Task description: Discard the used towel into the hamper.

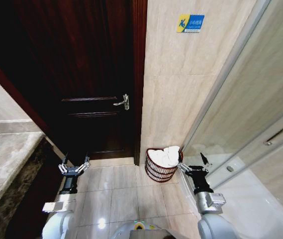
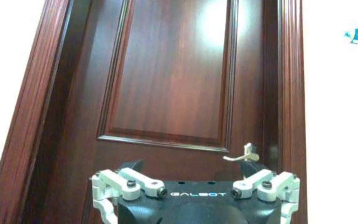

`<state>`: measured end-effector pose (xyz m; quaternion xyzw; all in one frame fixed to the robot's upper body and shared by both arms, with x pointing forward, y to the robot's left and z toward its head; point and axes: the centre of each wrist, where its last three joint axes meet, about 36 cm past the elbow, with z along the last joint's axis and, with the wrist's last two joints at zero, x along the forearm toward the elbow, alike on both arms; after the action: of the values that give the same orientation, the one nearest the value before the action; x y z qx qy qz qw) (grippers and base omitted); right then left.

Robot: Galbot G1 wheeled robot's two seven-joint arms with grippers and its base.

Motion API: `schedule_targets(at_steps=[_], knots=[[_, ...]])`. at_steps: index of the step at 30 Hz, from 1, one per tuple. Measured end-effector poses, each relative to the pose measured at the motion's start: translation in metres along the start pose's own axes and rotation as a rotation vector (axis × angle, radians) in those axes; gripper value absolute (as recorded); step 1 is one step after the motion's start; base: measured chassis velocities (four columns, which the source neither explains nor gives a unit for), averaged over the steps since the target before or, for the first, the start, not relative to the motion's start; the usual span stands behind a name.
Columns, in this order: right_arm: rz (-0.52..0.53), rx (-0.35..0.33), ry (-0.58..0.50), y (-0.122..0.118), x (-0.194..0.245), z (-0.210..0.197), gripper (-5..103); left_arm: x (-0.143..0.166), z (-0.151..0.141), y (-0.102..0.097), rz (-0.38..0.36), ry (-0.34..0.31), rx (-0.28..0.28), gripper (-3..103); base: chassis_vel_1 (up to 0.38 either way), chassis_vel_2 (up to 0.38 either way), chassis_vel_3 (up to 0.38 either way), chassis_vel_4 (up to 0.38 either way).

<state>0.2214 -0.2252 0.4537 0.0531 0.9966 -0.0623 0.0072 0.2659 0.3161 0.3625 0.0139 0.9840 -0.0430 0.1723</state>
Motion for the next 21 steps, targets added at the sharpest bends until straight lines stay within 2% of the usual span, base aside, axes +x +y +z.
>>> schedule_targets(at_steps=[21], knots=[[0.001, 0.005, -0.005, 0.0003, -0.0005, 0.0026, 100, -0.001, 0.0038, 0.0019, 0.035, 0.0, -0.019, 100, 0.094, -0.051, -0.053, 0.09]])
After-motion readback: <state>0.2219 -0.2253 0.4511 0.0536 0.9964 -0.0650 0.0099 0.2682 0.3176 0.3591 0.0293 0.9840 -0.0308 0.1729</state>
